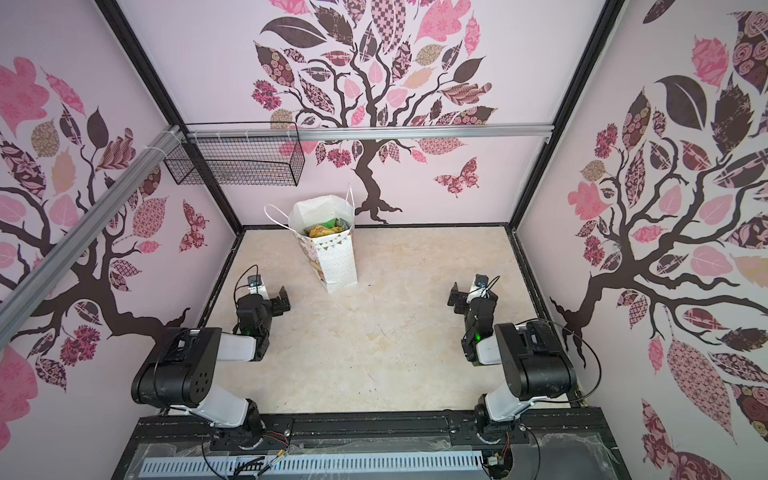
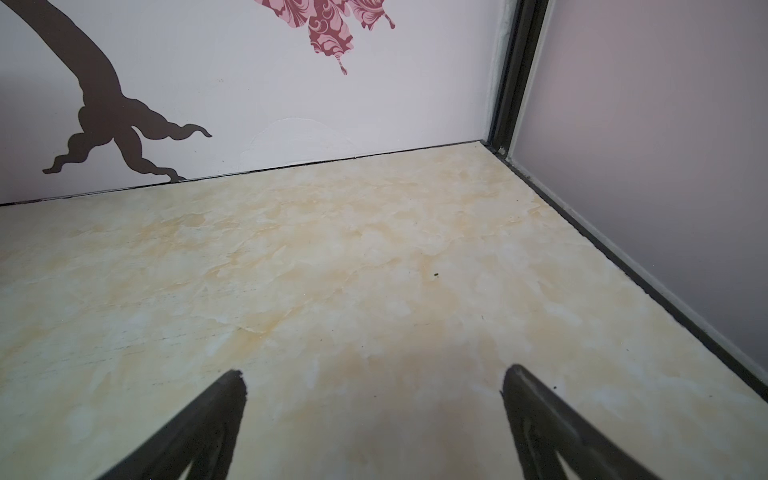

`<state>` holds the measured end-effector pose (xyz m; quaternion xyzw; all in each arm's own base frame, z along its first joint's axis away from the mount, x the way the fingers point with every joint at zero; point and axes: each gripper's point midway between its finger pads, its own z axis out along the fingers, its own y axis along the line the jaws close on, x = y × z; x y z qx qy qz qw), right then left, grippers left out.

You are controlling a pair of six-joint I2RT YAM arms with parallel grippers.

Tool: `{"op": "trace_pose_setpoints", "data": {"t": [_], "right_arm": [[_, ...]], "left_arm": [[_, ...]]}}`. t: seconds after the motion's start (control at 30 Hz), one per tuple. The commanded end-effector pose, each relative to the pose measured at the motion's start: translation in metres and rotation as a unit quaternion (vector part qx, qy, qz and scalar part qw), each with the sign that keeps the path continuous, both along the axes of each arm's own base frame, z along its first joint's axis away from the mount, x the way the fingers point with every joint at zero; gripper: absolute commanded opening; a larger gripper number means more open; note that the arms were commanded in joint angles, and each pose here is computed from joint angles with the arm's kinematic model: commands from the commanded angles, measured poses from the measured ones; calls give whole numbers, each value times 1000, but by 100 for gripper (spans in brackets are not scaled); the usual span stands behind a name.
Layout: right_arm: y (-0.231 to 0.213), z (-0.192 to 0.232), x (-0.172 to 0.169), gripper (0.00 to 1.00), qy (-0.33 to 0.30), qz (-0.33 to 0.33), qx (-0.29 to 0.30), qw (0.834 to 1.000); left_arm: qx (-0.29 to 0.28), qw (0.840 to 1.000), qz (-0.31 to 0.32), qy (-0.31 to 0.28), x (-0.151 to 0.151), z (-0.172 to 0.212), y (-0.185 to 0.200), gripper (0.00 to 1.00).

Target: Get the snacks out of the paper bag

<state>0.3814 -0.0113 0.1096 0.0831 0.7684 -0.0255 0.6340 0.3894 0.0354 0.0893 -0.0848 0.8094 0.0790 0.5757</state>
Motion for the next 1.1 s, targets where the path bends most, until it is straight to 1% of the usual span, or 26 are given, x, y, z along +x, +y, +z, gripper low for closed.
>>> {"op": "trace_pose_setpoints", "data": {"t": [0.0, 0.93, 1.0, 1.03, 1.07], "right_arm": [[2, 2, 3, 99, -2, 6, -2, 1000], [2, 2, 3, 100, -2, 5, -3, 1000], [2, 5, 3, 99, -7, 4, -4, 1000], [2, 11, 3, 99, -18, 5, -6, 1000], [5, 17, 4, 100, -15, 14, -8, 1000]], "left_arm": [[-1, 1000, -2, -21, 7, 13, 0, 99], [-2, 1000, -2, -21, 7, 13, 0, 99], [-3, 1000, -2, -23, 8, 14, 0, 99], [-3, 1000, -1, -22, 7, 13, 0, 99], [-3, 1000, -1, -22, 7, 13, 1, 99]]}}
